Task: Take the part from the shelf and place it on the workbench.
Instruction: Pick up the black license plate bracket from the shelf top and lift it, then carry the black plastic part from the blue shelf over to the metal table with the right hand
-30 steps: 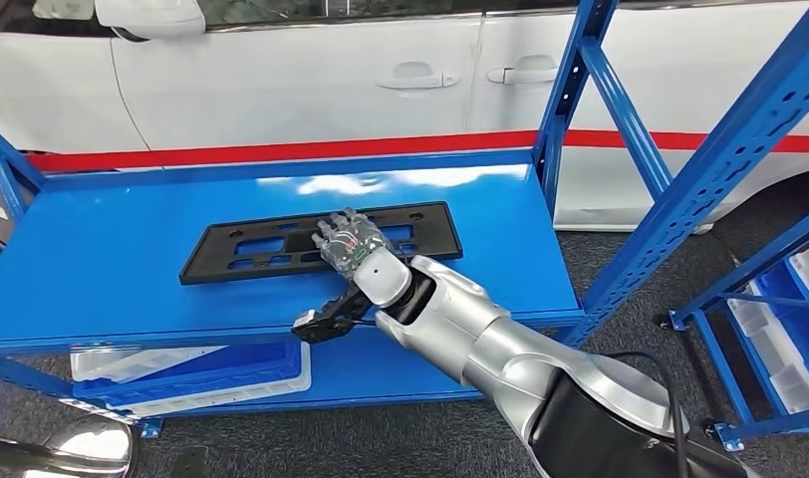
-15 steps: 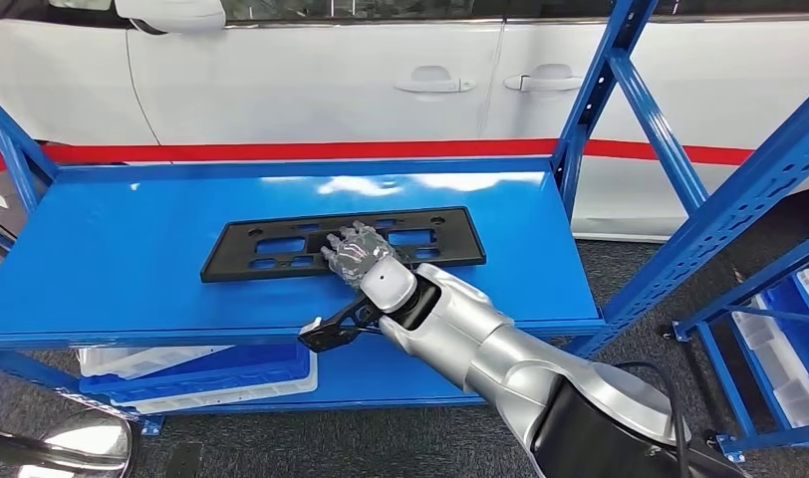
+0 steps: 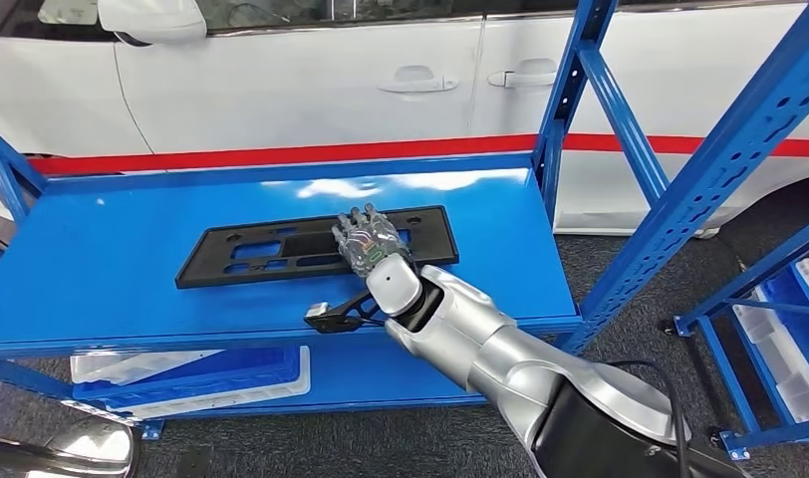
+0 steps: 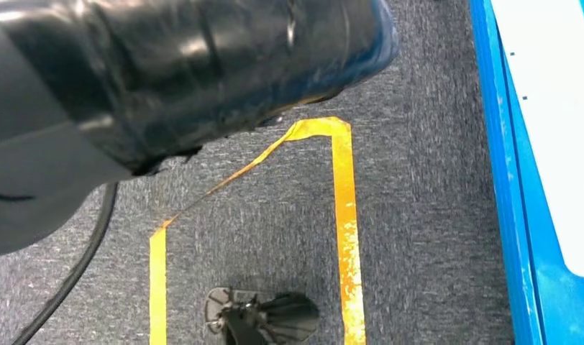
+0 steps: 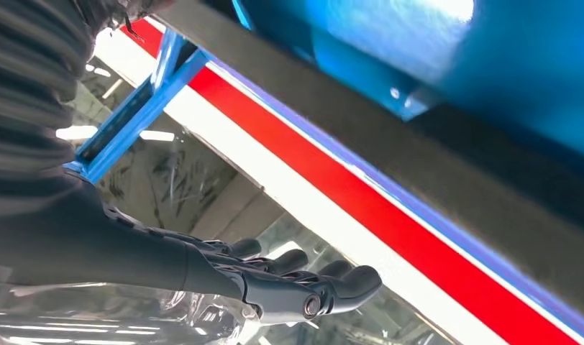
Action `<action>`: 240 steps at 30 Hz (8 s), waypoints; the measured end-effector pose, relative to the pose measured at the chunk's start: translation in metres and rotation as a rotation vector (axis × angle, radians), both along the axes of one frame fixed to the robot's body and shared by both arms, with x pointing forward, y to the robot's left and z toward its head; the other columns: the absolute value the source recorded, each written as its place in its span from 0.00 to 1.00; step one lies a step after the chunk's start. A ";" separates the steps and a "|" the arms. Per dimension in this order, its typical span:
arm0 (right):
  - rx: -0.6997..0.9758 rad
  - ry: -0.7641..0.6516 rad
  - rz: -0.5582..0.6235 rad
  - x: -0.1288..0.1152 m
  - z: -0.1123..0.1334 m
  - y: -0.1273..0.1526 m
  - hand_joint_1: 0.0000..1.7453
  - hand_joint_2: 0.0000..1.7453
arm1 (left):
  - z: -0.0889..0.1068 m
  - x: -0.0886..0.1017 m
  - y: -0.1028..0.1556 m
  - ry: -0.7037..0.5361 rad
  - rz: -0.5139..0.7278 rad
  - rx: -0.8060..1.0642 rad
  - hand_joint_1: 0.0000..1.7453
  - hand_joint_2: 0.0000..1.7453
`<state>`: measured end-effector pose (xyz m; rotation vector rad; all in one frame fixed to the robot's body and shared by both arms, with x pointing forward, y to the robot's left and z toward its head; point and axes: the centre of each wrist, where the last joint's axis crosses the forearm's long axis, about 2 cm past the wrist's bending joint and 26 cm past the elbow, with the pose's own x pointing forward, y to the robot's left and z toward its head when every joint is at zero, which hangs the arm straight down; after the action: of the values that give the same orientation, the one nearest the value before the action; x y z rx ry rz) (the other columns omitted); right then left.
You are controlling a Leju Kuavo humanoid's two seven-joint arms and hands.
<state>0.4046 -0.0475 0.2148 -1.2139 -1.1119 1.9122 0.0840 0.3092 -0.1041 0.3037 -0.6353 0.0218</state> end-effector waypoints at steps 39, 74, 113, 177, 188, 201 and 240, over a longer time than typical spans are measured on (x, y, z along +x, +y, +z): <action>-0.165 0.035 -0.141 0.007 -0.028 -0.032 1.00 1.00 | 0.000 0.002 -0.010 -0.017 -0.054 -0.035 0.00 0.00; 0.332 -0.322 0.114 0.014 0.063 -0.001 1.00 1.00 | 0.000 0.001 -0.002 -0.044 -0.042 -0.054 0.00 1.00; 0.958 -0.577 0.335 -0.025 0.158 -0.011 1.00 1.00 | 0.001 0.002 -0.007 0.042 0.067 0.056 0.00 1.00; 1.035 -0.479 0.383 -0.029 0.150 0.002 1.00 1.00 | 0.002 0.006 0.001 0.035 0.064 0.036 0.00 1.00; 1.037 -0.445 0.365 -0.026 0.148 0.002 1.00 1.00 | 0.003 0.007 0.021 0.051 0.093 0.061 0.00 1.00; 1.051 -0.441 0.373 -0.023 0.152 0.001 1.00 1.00 | 0.003 0.007 0.025 0.077 0.120 0.053 0.00 1.00; 1.184 -0.399 0.402 -0.021 0.159 0.002 1.00 1.00 | 0.003 0.005 0.026 0.053 0.134 0.098 0.00 1.00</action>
<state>0.3841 -0.0459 0.3739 -0.6724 -2.3372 0.8386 0.0885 0.3351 -0.1012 0.4397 -0.5636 0.1116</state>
